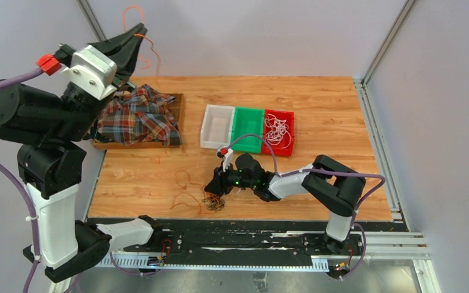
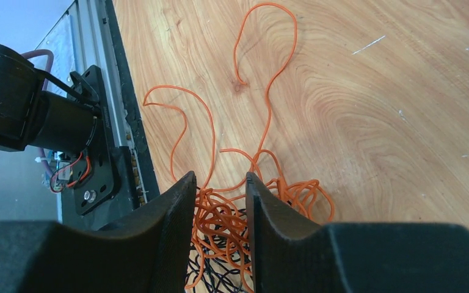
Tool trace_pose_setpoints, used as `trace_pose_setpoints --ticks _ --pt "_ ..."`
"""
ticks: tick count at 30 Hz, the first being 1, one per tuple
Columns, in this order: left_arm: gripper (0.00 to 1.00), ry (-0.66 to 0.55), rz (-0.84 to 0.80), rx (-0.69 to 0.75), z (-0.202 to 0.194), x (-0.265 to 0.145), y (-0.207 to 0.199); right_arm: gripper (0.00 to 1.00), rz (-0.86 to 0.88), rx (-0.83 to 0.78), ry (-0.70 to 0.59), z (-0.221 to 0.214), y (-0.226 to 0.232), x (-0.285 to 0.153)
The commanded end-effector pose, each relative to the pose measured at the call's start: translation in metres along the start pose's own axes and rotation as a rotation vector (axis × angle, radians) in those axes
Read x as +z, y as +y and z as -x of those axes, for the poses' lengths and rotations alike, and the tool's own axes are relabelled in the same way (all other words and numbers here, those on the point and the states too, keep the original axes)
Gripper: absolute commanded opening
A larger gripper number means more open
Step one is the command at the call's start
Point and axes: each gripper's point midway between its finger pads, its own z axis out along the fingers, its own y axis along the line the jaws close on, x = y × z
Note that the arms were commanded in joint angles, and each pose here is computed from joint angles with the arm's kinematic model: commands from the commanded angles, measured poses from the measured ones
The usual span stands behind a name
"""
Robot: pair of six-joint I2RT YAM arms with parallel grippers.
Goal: Untangle the cables
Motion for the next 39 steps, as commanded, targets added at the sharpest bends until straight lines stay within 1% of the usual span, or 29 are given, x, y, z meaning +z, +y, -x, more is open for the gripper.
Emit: trace_pose_setpoints --ticks 1,3,6,11,17,19,22,26,30,35,39 --pt "0.0 -0.089 0.169 0.079 0.032 0.001 0.042 0.37 -0.02 -0.015 -0.036 0.008 0.004 -0.001" --pt "0.0 -0.072 0.128 0.068 0.028 0.003 0.034 0.4 -0.026 -0.027 -0.05 0.016 0.007 -0.007" --pt "0.0 -0.024 0.063 0.043 0.009 0.004 0.016 0.47 -0.047 -0.069 -0.08 0.041 0.016 -0.019" --pt "0.0 0.089 -0.007 0.005 -0.045 0.004 -0.017 0.56 -0.088 -0.097 -0.121 0.085 0.024 -0.044" --pt "0.0 0.19 -0.077 -0.063 -0.095 0.0 -0.053 0.59 -0.12 -0.14 -0.239 0.152 0.026 -0.067" --pt "0.0 0.227 -0.088 -0.079 -0.112 0.0 -0.061 0.59 -0.143 -0.126 -0.273 0.173 0.019 -0.072" --pt "0.0 0.287 -0.088 -0.095 -0.14 0.004 -0.072 0.55 -0.182 -0.08 -0.311 0.197 -0.003 -0.076" --pt "0.0 0.355 -0.08 -0.088 -0.175 0.013 -0.082 0.54 -0.269 -0.038 -0.275 0.201 -0.038 -0.083" --pt "0.0 0.41 -0.047 -0.034 -0.205 0.03 -0.08 0.55 -0.397 -0.028 -0.241 0.194 -0.071 -0.097" --pt "0.0 0.418 0.016 0.04 -0.22 0.056 -0.066 0.55 -0.477 0.031 -0.188 0.178 -0.102 -0.111" --pt "0.0 0.414 0.022 0.062 -0.231 0.075 -0.066 0.55 -0.499 0.062 -0.171 0.163 -0.113 -0.12"
